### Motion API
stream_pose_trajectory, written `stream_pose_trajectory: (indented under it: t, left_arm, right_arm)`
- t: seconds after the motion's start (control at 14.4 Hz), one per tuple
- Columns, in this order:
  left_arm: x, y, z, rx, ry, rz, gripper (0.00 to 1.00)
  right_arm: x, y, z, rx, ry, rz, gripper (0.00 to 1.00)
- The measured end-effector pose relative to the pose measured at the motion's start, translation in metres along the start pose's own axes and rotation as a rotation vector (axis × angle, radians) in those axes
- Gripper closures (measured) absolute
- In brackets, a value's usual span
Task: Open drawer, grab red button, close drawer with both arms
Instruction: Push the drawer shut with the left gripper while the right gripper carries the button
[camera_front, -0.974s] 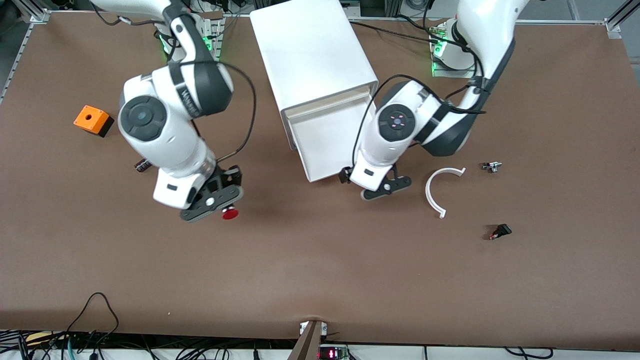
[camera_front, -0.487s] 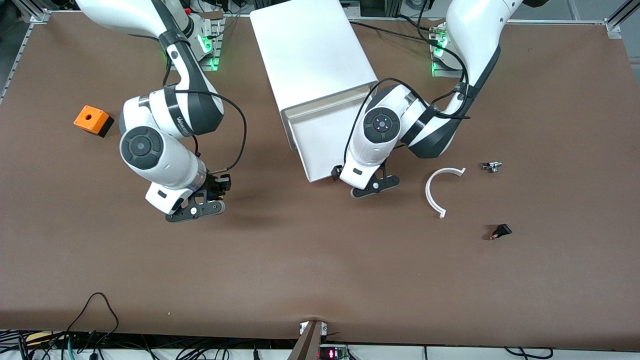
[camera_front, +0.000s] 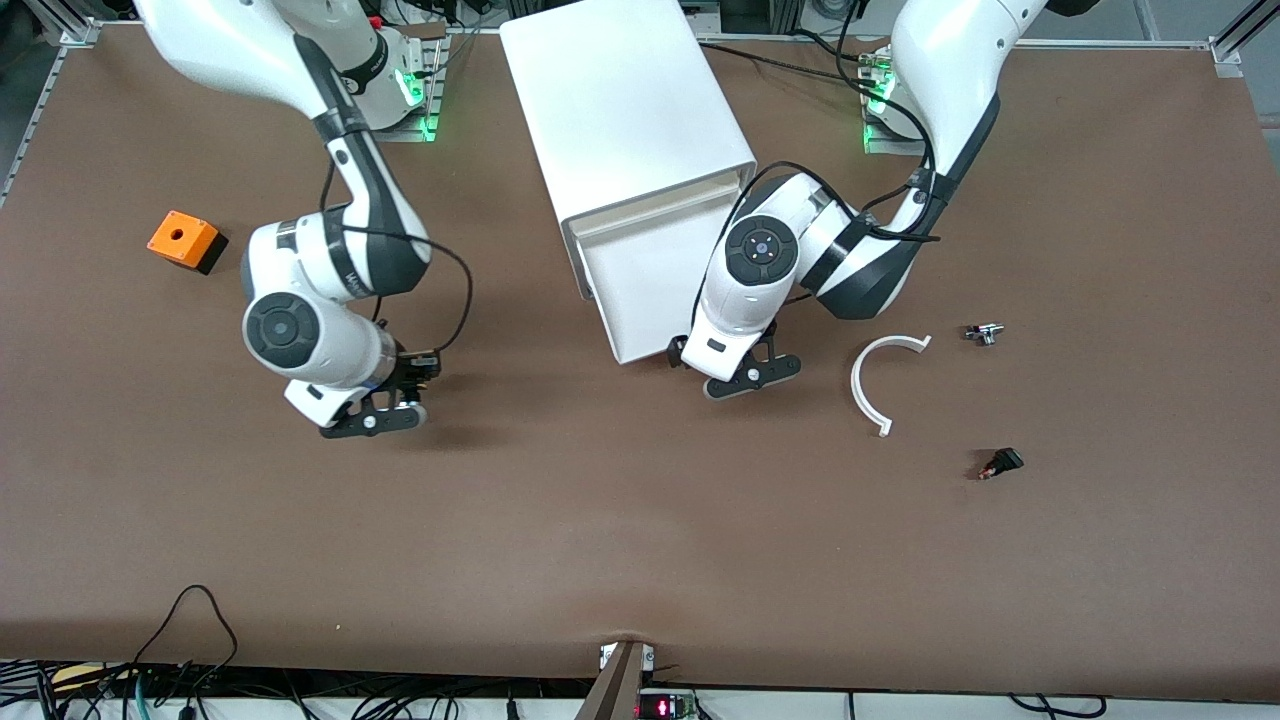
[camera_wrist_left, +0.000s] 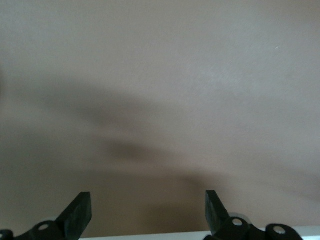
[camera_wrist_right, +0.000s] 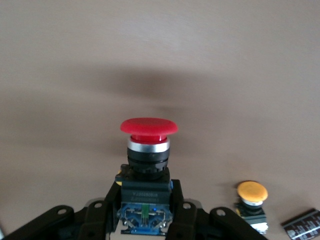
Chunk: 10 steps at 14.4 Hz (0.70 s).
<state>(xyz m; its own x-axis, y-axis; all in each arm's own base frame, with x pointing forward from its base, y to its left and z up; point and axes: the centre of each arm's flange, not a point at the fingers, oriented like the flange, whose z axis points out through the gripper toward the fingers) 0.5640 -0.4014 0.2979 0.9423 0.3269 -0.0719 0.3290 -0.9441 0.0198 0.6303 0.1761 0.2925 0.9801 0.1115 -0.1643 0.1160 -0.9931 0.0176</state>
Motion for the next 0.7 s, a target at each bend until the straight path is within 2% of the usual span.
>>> stream_pose_trajectory:
  t: [0.35,0.7]
  left_arm:
    - [-0.026,0.008,0.006,0.025,-0.040,0.036,0.00]
    - [-0.051,0.013,0.000,0.067,-0.100,0.062,0.00]
  right_arm:
    - [-0.018,0.024,0.019,0.011,0.033,0.021,0.58]
    - [-0.057,0.007,0.036,0.017,-0.025,-0.011,0.58]
